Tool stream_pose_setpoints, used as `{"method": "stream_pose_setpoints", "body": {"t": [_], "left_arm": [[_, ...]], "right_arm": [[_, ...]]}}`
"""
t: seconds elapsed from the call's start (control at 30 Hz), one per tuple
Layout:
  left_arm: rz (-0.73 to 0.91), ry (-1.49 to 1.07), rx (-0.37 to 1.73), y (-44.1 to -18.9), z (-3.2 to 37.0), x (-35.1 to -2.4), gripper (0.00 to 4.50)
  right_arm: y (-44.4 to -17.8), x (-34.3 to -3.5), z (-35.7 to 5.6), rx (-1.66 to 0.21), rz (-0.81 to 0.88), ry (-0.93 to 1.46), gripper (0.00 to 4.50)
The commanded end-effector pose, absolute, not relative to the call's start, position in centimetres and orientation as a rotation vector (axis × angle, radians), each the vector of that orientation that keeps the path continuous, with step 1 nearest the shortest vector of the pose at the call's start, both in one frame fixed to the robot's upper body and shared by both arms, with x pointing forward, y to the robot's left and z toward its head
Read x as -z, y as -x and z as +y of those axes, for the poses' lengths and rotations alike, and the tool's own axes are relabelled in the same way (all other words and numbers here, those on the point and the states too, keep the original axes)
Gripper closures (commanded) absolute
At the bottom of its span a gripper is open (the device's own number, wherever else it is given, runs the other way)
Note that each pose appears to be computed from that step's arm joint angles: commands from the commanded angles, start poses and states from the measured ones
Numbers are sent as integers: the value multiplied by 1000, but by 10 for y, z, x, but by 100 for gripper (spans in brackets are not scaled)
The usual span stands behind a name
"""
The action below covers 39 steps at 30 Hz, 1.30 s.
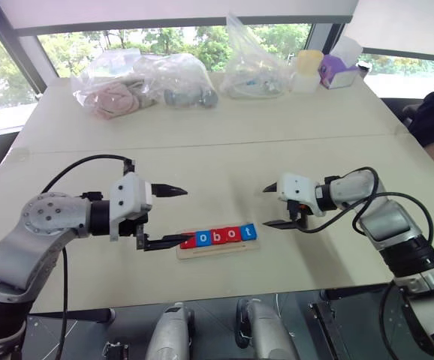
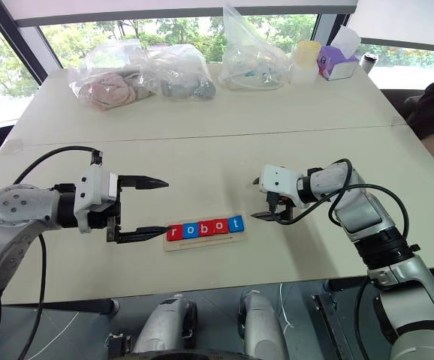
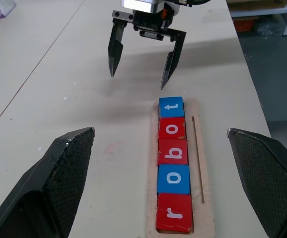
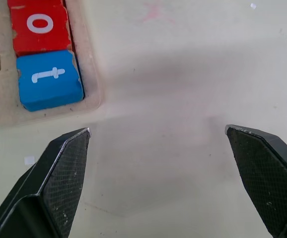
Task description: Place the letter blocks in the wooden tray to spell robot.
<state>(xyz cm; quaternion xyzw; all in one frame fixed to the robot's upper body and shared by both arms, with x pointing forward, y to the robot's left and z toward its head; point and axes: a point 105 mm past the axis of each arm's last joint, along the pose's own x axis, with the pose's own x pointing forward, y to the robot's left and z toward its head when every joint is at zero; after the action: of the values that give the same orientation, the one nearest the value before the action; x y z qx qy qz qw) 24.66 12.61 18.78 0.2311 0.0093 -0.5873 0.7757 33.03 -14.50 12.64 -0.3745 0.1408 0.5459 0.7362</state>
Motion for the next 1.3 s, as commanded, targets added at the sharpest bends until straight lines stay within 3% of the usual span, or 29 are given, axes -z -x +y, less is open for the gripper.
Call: {"method": "stream_pose_setpoints", "body": {"t": [0.03,0.6,0.93,1.3], "left_arm": [[-11,-522,1272,-246,123,-193,0],[-11,-520,1263,-246,124,-192,0],[-11,-513,1257,-246,125,-191,0],[50,-506,1191,-246,142,-182,0]], "right_arm": [[-329,-136,-142,-1199,259,821,2],[-317,-128,-118,-1270,244,800,2],[-321,-143,-134,-1213,236,826,2],[-263,-172,-147,-1218,285,617,2]]}}
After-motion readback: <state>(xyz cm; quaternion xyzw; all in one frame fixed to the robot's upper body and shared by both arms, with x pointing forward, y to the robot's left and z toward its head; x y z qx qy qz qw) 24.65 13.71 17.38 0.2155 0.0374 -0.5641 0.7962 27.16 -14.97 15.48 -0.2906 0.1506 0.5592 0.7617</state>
